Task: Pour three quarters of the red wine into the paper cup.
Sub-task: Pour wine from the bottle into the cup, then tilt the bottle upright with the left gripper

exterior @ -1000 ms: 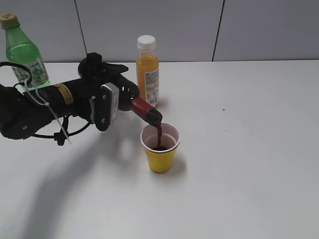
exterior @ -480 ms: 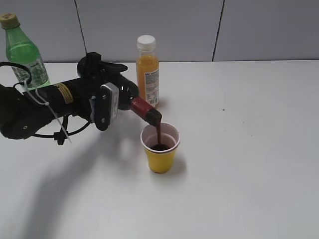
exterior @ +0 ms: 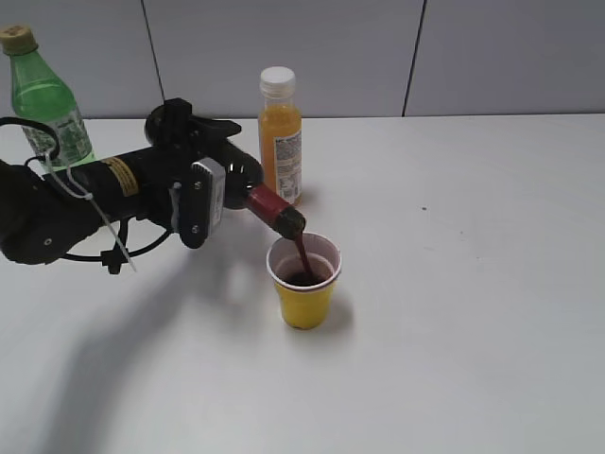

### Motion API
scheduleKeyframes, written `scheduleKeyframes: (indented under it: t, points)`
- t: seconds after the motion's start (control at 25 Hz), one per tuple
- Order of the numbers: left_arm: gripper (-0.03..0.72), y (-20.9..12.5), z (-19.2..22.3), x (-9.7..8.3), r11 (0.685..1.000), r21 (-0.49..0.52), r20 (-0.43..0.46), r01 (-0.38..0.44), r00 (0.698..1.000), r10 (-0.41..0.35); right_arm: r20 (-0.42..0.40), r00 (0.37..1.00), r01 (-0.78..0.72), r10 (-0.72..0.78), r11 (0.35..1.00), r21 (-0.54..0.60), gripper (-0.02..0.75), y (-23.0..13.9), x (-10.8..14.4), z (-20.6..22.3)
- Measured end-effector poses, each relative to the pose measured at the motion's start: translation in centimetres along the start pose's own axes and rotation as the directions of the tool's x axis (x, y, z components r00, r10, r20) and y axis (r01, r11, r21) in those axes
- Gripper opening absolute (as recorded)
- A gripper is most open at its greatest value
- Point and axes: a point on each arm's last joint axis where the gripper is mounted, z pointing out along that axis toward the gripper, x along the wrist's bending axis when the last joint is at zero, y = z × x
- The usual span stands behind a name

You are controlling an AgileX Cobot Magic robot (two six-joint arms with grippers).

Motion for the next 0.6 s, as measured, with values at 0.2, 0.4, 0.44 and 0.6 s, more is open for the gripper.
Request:
scheduleKeyframes:
  t: [0.2,0.4,0.44,0.6]
  points:
    - [0.543,-0.01,-0.01,0.05,1.0,0.0,-0.002,-0.001,1.0,0.001,0.0,1.0,0.0,0.0,1.0,0.0,0.583,0.0,0.0,0.0]
    - [0.543,-0.02,-0.01,0.06,1.0,0.002,-0.003,0.001,1.0,-0.001,0.0,1.0,0.0,0.0,1.0,0.0,0.583,0.0,0.0,0.0]
    - [0.543,-0.02,-0.01,0.06,1.0,0.002,-0.003,0.001,1.0,-0.001,0.0,1.0,0.0,0.0,1.0,0.0,0.583,0.0,0.0,0.0]
    - [0.543,-0.02,-0.01,0.06,1.0,0.002,-0.003,0.001,1.0,-0.001,0.0,1.0,0.0,0.0,1.0,0.0,0.583,0.0,0.0,0.0]
